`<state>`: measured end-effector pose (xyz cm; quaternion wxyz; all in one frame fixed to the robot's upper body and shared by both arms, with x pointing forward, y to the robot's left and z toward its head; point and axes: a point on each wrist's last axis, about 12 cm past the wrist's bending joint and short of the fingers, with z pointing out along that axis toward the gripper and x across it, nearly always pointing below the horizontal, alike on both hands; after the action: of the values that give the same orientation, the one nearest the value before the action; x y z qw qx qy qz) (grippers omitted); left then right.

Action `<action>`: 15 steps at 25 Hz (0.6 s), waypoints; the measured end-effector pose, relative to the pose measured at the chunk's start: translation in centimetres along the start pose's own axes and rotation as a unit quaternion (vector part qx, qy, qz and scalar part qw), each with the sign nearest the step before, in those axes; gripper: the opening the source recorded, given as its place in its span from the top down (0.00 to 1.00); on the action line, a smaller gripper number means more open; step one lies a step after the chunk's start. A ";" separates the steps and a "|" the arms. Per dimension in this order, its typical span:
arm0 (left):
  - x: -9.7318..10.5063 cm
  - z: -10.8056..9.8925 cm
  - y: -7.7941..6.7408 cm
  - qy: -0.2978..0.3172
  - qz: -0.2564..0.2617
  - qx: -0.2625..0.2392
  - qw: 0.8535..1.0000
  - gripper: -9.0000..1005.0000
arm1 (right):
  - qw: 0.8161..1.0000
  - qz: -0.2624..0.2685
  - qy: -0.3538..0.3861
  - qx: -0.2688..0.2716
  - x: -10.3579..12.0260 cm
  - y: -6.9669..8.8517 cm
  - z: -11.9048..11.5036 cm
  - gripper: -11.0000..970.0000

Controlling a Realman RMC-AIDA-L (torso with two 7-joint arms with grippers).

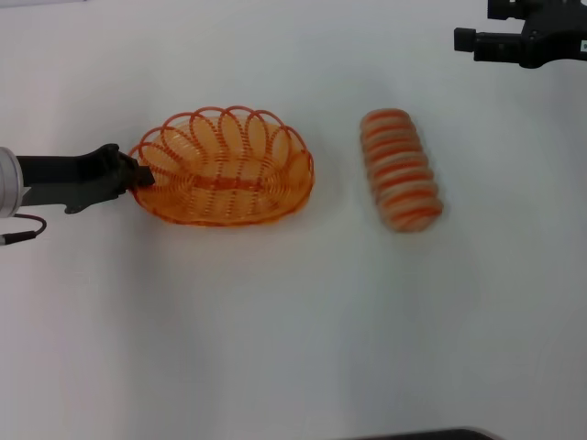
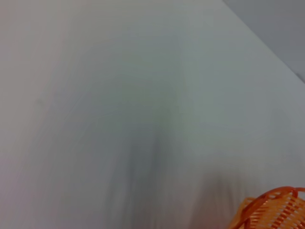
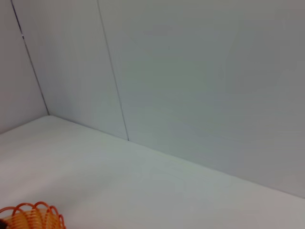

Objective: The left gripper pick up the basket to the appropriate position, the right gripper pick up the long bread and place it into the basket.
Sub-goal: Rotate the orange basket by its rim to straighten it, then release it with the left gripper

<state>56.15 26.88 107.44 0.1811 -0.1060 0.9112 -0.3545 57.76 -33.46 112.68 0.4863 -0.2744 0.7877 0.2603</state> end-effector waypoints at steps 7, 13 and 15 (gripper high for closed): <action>0.3 0.4 0.2 -0.011 -0.007 0.005 1.000 0.90 | 1.000 0.003 -0.001 -0.001 0.1 0.2 0.3 0.14; 0.7 0.8 0.5 -0.019 -0.015 0.007 1.000 0.90 | 1.000 0.003 -0.001 -0.001 0.2 0.3 0.3 0.14; 0.8 0.8 0.5 -0.019 -0.015 0.007 1.000 0.90 | 1.000 0.003 -0.001 -0.001 0.2 0.3 0.4 0.14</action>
<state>55.75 26.50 106.33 0.1941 -0.1250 0.9035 -0.3612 57.73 -33.05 112.44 0.4862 -0.2720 0.7875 0.2635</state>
